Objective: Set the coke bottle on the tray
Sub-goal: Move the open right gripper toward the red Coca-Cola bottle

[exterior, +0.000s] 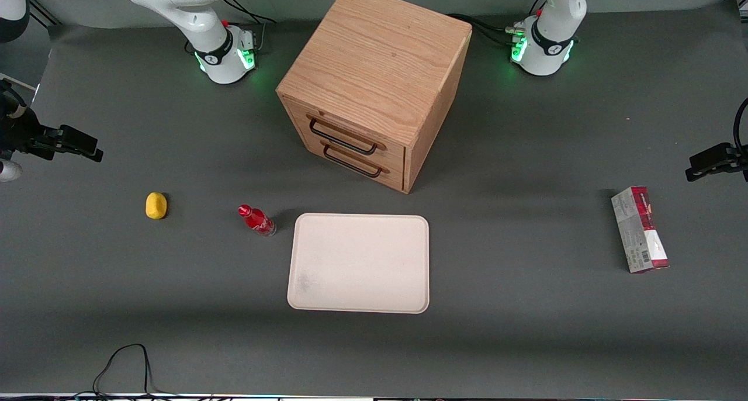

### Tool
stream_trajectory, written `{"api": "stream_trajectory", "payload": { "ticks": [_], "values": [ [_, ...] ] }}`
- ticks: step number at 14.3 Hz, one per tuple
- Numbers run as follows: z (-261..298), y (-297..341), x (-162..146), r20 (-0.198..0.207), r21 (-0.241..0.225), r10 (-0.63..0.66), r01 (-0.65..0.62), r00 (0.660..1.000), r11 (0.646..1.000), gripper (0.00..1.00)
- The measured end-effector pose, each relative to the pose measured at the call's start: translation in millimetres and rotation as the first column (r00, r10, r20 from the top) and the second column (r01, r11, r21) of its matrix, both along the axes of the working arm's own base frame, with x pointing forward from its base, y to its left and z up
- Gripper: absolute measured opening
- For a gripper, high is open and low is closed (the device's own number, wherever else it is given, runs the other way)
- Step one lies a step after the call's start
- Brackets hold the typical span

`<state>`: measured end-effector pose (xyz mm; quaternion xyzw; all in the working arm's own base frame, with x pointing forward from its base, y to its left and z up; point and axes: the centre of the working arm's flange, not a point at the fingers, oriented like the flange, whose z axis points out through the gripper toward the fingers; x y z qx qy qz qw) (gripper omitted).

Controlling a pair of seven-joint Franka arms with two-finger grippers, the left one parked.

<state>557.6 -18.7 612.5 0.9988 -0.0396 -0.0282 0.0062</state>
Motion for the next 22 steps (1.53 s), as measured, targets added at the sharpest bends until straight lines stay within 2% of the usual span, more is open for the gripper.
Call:
{"api": "stream_trajectory", "payload": {
  "ticks": [14, 19, 22],
  "values": [
    [-1, 4, 0, -0.002, 0.0, 0.009, -0.009, 1.0, 1.0, 1.0],
    [-8, 49, 8, 0.01, 0.001, 0.072, -0.072, 0.997, 0.997, 1.0],
    [-23, 81, 18, 0.019, 0.02, 0.069, -0.069, 0.997, 0.997, 1.0]
  ]
}}
